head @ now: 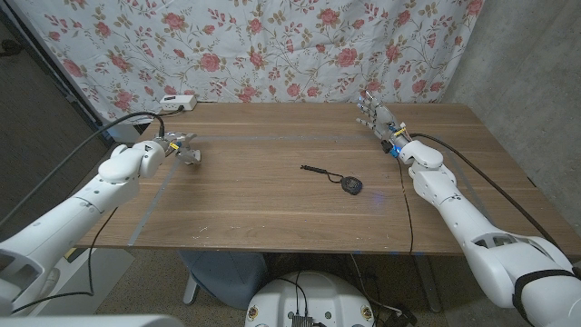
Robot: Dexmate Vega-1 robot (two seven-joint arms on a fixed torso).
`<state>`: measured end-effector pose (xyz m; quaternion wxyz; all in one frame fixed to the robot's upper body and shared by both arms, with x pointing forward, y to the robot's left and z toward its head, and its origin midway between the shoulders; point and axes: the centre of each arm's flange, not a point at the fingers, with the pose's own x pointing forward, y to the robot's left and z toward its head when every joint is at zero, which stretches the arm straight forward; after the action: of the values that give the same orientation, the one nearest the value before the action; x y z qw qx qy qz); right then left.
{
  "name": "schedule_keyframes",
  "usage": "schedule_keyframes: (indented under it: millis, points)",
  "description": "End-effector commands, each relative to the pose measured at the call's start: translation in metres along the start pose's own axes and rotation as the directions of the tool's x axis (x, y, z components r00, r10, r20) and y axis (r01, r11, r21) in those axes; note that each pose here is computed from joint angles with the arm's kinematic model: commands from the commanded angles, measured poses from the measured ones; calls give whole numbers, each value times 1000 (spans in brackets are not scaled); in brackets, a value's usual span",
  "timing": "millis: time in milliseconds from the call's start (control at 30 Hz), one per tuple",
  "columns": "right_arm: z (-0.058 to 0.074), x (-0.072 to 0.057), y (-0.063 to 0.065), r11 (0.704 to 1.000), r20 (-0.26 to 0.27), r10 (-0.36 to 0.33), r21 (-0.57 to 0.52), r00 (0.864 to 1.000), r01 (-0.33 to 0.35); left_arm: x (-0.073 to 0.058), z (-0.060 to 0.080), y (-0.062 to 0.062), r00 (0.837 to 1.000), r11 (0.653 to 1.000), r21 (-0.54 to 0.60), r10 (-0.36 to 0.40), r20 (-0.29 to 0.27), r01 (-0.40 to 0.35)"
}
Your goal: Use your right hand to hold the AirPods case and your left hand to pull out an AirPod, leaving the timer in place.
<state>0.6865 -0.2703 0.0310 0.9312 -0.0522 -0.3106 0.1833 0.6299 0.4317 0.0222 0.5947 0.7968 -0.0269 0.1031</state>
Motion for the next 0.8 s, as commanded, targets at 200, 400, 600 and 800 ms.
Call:
schedule_keyframes:
  millis: [200, 400, 600, 800]
  points:
    - [0, 0, 3, 1000, -3, 4, 3, 1000, -4, -1, 1, -5, 1000, 1000, 22, -6, -2, 6]
    - [-1, 0, 5, 1000, -5, 6, 1, 1000, -6, 3, 1, -6, 1000, 1000, 11, -19, 7, 19]
    - [-3, 1, 6, 1000, -9, 1, 11, 1000, -1, 4, 2, -6, 1000, 1000, 8, -25, 15, 25]
    - [-4, 2, 6, 1000, -8, 3, 10, 1000, -3, 6, 2, -5, 1000, 1000, 1, -24, 9, 24]
